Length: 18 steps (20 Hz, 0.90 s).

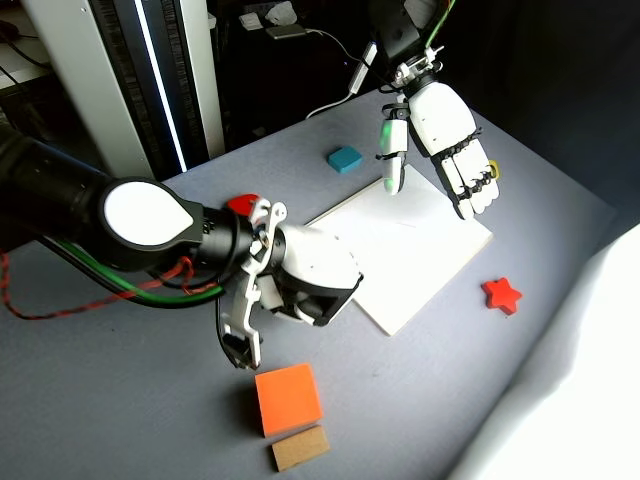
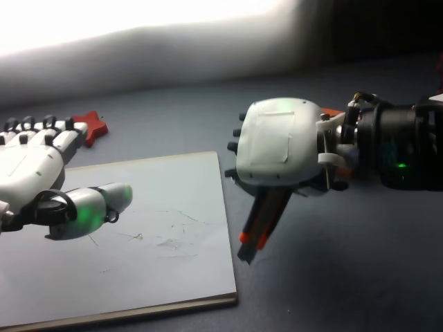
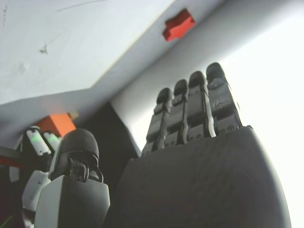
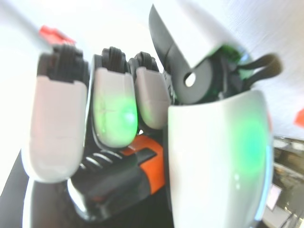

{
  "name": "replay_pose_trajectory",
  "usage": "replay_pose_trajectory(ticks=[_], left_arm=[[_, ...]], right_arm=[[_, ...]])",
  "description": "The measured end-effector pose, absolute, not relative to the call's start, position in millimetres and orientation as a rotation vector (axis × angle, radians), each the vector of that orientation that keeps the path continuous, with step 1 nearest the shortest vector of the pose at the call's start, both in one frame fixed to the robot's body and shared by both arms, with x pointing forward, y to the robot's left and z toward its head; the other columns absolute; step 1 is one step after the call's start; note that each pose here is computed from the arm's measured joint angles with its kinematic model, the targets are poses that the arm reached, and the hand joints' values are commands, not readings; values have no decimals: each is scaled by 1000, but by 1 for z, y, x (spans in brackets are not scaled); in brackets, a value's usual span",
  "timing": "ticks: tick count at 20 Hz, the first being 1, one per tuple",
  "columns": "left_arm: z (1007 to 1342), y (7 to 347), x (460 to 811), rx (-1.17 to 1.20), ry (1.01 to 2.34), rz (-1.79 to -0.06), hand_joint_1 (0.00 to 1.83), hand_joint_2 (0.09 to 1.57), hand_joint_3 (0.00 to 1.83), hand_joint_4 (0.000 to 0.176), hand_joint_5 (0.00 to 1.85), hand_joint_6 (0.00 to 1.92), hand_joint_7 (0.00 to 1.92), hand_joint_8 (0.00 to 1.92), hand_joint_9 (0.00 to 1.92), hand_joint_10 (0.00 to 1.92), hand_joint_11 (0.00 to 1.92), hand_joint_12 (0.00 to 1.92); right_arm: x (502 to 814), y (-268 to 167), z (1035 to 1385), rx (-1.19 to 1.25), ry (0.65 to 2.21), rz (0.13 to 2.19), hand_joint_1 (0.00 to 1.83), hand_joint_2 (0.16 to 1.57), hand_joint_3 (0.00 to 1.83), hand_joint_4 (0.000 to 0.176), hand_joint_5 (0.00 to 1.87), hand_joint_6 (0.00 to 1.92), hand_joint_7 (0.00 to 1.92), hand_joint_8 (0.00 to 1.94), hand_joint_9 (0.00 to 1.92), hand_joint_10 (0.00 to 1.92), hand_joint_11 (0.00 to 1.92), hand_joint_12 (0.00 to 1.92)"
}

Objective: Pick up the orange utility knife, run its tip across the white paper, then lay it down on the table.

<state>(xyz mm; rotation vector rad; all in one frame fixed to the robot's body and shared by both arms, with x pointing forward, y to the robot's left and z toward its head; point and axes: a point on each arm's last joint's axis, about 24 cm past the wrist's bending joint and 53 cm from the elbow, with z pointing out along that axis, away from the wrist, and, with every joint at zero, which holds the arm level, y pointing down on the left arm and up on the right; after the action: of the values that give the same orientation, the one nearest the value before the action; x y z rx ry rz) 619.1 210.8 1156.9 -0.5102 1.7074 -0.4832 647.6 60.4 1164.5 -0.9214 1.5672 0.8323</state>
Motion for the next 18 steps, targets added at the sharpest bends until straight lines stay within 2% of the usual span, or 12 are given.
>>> replay_pose_trajectory(ticks=[4, 11, 12, 18], left_arm=[[1157, 206, 621, -509, 1712, -495, 0, 1230, 2, 0, 0, 0, 0, 0, 0, 0, 6, 14], [1162, 207, 624, -516, 1699, -495, 0, 1241, 4, 0, 0, 0, 19, 3, 5, 1, 0, 1], [1161, 208, 624, -517, 1699, -494, 0, 1246, 6, 0, 0, 0, 19, 3, 0, 0, 0, 0], [1161, 211, 626, -524, 1699, -487, 0, 1246, 4, 0, 0, 0, 23, 3, 0, 0, 0, 0]], right_arm=[[664, 62, 1188, -828, 1459, 778, 1548, 993, 592, 176, 1475, 1921, 1654, 1941, 1760, 1921, 1837, 1921], [651, 102, 1225, -822, 1092, 776, 1549, 973, 615, 176, 1393, 1921, 1632, 1941, 1727, 1921, 1799, 1921], [649, 105, 1229, -817, 1049, 777, 1563, 963, 601, 176, 1453, 1921, 1650, 1941, 1745, 1921, 1799, 1921], [645, 127, 1220, -866, 929, 725, 1550, 905, 736, 176, 1446, 1921, 1639, 1941, 1749, 1921, 1807, 1921]])
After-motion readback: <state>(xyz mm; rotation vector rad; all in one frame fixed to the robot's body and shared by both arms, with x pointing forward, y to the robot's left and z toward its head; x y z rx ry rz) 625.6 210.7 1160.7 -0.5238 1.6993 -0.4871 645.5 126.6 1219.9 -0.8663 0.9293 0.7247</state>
